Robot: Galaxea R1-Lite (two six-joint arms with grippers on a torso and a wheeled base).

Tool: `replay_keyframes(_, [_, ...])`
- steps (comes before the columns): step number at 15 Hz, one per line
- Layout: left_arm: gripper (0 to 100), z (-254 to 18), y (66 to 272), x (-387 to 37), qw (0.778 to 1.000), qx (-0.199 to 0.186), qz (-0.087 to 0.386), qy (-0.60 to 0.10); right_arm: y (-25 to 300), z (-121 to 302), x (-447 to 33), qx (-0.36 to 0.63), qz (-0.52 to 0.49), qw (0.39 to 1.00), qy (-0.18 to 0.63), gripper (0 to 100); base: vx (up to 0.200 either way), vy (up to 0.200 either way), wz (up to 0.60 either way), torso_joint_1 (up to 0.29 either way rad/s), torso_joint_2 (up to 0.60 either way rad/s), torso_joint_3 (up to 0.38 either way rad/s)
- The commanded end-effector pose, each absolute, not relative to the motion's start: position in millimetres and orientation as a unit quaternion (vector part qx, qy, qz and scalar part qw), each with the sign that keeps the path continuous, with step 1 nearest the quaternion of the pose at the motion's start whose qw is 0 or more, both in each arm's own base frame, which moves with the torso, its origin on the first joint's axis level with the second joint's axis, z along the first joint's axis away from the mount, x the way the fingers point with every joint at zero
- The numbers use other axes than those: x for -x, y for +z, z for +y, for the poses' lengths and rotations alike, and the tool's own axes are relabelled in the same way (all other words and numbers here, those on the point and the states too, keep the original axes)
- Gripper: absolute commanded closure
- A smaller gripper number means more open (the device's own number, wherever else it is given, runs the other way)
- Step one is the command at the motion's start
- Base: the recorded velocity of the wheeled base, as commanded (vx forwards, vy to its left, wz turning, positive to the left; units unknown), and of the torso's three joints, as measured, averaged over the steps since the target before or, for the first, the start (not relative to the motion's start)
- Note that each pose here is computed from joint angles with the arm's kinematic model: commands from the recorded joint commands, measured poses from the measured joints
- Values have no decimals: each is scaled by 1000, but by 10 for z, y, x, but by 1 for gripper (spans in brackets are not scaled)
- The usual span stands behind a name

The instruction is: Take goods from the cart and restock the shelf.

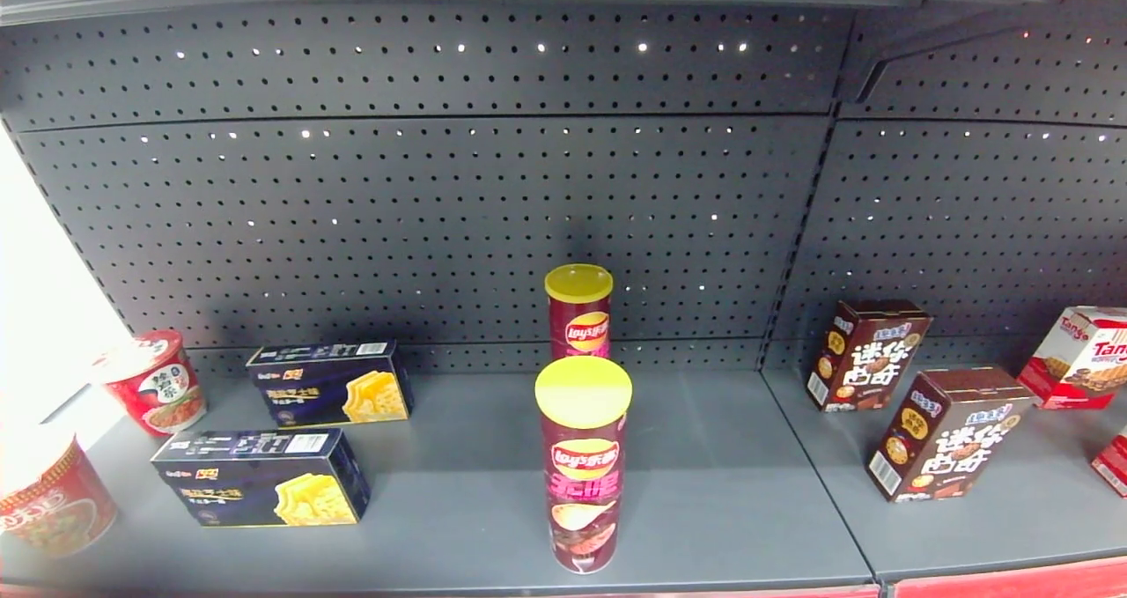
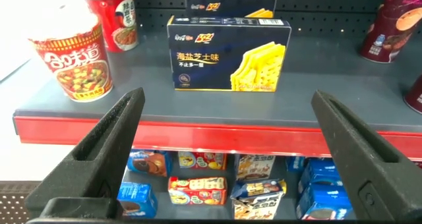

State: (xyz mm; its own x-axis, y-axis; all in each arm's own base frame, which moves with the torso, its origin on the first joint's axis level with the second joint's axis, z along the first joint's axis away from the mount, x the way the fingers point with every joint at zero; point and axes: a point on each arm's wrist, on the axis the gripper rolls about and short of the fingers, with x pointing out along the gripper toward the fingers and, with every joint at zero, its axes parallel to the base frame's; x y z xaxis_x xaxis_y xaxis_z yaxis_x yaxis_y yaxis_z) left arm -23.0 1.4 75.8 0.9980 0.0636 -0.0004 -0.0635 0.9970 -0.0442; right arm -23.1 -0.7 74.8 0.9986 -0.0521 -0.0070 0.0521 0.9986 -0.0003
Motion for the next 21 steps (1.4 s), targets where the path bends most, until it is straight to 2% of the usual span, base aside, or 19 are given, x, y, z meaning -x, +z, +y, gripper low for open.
replay_keyframes(1, [0, 14, 762, 231, 999, 22, -1, 32, 748, -7, 230, -1, 5, 1000, -27, 0, 0, 0, 600, 2, -2, 2])
replay_keyframes(21, [0, 14, 757, 230, 999, 22, -1, 32, 748, -7, 229, 0, 5, 1000, -26, 0, 0, 0, 0, 0, 0, 0])
